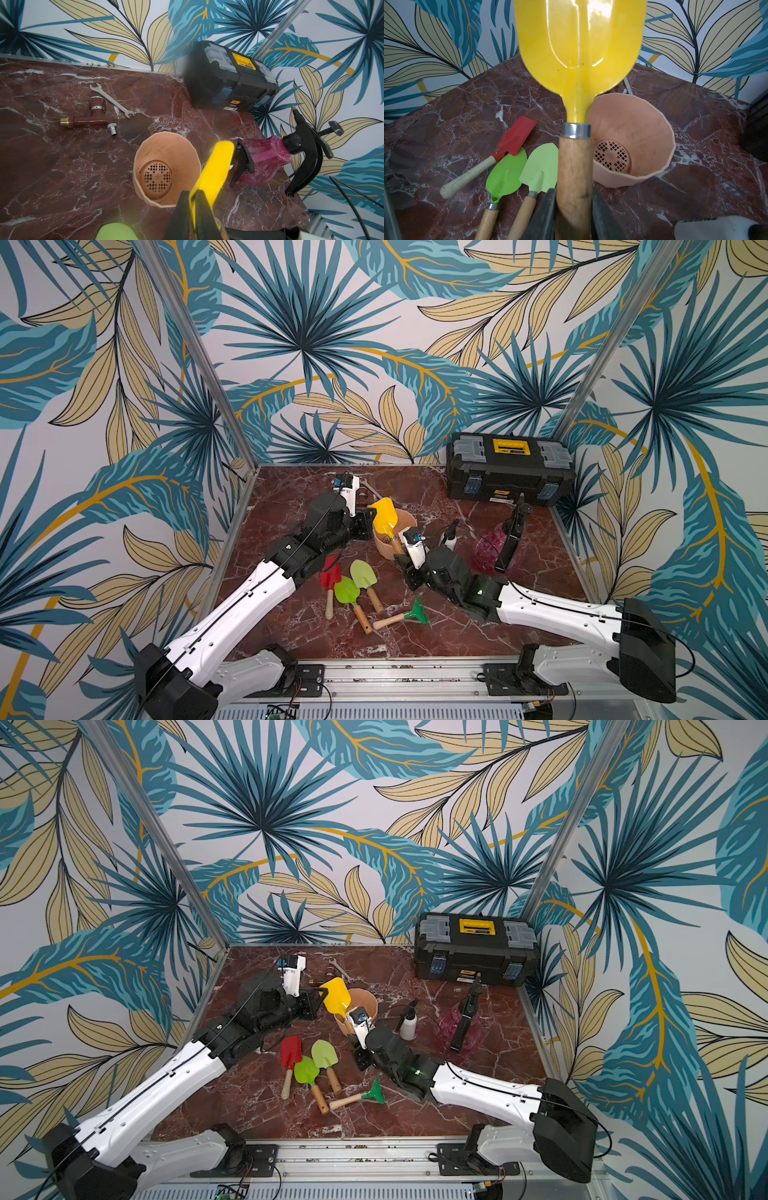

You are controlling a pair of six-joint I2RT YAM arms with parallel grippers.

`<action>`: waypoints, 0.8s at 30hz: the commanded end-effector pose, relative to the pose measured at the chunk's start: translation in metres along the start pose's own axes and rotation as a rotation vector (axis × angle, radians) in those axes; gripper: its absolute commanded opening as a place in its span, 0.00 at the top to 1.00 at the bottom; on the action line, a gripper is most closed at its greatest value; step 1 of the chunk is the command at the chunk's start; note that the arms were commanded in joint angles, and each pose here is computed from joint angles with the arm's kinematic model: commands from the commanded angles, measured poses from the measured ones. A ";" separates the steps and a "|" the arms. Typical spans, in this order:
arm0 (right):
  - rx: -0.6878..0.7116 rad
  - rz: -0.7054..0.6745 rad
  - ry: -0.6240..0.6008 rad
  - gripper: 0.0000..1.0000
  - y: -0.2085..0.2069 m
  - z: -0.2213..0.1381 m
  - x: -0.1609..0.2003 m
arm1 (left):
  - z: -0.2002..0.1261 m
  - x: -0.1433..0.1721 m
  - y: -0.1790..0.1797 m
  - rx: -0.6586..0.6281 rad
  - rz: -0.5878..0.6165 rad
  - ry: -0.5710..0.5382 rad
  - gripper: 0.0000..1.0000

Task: Organize the gardening tools
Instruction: Pick up the gardening tool from the center of the board, then place the gardening tool in the container.

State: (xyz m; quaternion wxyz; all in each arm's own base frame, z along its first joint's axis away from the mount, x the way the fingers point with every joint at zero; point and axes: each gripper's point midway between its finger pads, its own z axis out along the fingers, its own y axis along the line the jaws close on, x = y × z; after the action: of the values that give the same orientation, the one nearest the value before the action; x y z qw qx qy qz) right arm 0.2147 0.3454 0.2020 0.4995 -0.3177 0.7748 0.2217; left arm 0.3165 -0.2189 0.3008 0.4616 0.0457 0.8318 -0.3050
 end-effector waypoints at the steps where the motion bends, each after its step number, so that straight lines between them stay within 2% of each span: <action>1: 0.002 0.019 -0.034 0.58 0.002 -0.006 -0.018 | -0.003 -0.018 -0.015 0.060 0.068 -0.068 1.00; 5: 0.035 0.043 -0.024 0.35 -0.006 -0.014 -0.024 | -0.010 -0.046 -0.029 0.096 0.144 -0.171 1.00; 10: 0.083 0.079 -0.005 0.19 -0.017 -0.030 -0.035 | -0.013 -0.067 -0.041 0.135 0.247 -0.288 1.00; 15: 0.120 0.122 0.003 0.13 -0.027 -0.047 -0.042 | -0.003 -0.068 -0.049 0.184 0.340 -0.348 1.00; 20: 0.111 0.184 -0.048 0.10 -0.033 -0.071 -0.056 | 0.018 -0.051 -0.052 0.244 0.421 -0.349 1.00; 24: 0.103 0.222 -0.085 0.09 -0.038 -0.088 -0.065 | 0.036 -0.032 -0.047 0.239 0.487 -0.334 1.00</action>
State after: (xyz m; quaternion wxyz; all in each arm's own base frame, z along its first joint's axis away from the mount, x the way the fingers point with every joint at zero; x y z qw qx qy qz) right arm 0.2067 0.2900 0.2893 0.5199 -0.2163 0.7891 0.2457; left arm 0.3465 -0.2618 0.3226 0.6072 0.2144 0.7089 -0.2877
